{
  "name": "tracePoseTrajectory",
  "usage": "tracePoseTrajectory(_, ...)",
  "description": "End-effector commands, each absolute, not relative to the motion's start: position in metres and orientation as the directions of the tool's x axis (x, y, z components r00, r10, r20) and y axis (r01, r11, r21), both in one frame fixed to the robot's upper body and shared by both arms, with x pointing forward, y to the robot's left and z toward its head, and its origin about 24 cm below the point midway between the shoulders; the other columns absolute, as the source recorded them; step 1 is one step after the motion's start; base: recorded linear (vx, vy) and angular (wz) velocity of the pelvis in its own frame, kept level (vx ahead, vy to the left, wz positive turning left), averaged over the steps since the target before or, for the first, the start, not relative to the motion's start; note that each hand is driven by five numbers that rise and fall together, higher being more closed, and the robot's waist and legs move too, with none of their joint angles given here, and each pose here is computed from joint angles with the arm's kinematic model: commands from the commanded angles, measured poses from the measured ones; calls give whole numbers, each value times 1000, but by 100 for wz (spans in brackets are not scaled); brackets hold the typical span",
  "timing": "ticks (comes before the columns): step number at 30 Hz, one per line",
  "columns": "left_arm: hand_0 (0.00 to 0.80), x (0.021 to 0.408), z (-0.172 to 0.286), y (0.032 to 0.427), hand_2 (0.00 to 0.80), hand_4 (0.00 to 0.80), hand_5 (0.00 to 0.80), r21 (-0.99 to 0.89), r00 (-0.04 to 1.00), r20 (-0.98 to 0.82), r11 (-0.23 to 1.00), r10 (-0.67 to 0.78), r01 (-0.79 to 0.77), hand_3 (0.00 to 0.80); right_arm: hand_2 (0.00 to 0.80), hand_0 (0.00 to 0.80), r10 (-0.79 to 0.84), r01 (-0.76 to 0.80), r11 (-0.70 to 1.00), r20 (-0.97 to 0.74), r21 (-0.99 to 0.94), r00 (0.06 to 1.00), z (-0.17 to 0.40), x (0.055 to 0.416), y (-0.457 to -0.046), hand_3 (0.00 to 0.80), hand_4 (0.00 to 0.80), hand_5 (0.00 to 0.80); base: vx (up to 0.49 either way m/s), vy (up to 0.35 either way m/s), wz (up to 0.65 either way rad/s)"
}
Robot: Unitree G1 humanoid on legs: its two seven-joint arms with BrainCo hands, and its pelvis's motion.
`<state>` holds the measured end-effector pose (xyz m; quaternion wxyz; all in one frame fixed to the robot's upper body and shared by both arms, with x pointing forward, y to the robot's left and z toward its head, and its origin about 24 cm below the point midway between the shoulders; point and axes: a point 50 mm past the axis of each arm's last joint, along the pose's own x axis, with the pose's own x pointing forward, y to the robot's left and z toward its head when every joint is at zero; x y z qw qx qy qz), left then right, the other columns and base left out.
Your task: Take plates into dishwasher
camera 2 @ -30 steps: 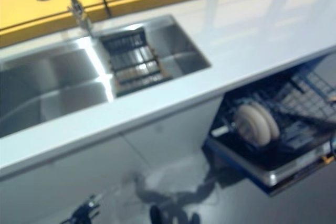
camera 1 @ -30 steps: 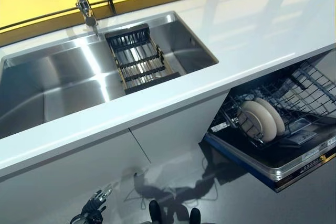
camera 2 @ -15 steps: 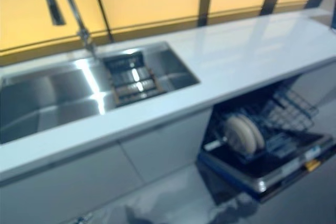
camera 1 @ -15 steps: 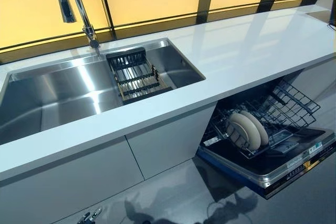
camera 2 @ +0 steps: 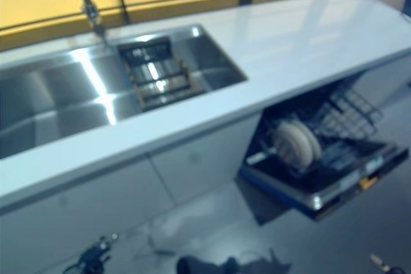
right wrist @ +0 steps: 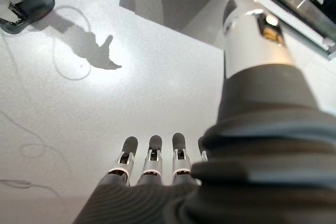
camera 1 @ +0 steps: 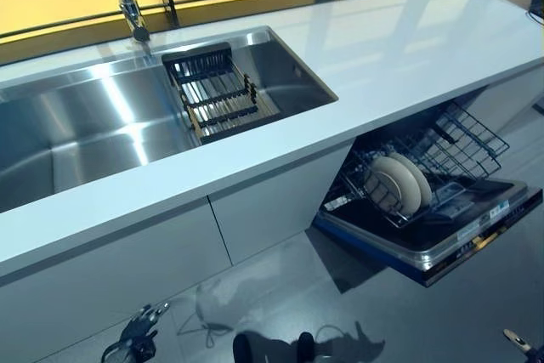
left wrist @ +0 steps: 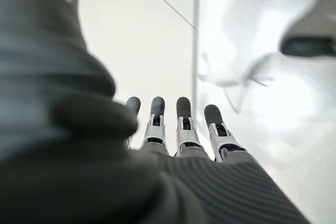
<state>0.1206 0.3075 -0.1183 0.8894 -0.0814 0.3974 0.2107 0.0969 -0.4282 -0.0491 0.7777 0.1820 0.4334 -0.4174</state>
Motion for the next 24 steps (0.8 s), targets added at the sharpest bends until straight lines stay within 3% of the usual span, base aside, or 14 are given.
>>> tracePoseTrajectory(1,0,104,-119,320,0,0,0,29,546,-753,848,367,-530,0,0,0,-562,766,629,-759,-135,328,-41,117,-430,0,0,0,-141,-212,-7)
tracePoseTrajectory(3,0,107,-117,323,0,0,0,23,547,-748,838,376,-545,0,0,0,-552,756,643,-758,-122,347,-48,126,-421,0,0,0,-220,-381,-17)
tracePoseTrajectory(8,0,157,-93,325,0,0,0,-137,639,-630,747,441,-650,0,0,0,-510,801,597,-755,34,412,-58,162,-391,0,0,0,-235,-597,-21)
tracePoseTrajectory(13,0,170,-91,308,0,0,0,-202,707,-608,790,363,-579,0,0,0,-499,809,570,-724,140,477,-60,180,-377,0,0,0,-139,-518,10)
tracePoseTrajectory(24,0,156,-100,301,0,0,0,-181,722,-619,838,310,-515,0,0,0,-630,863,387,-590,324,504,-3,219,-407,0,0,0,-109,-141,6)
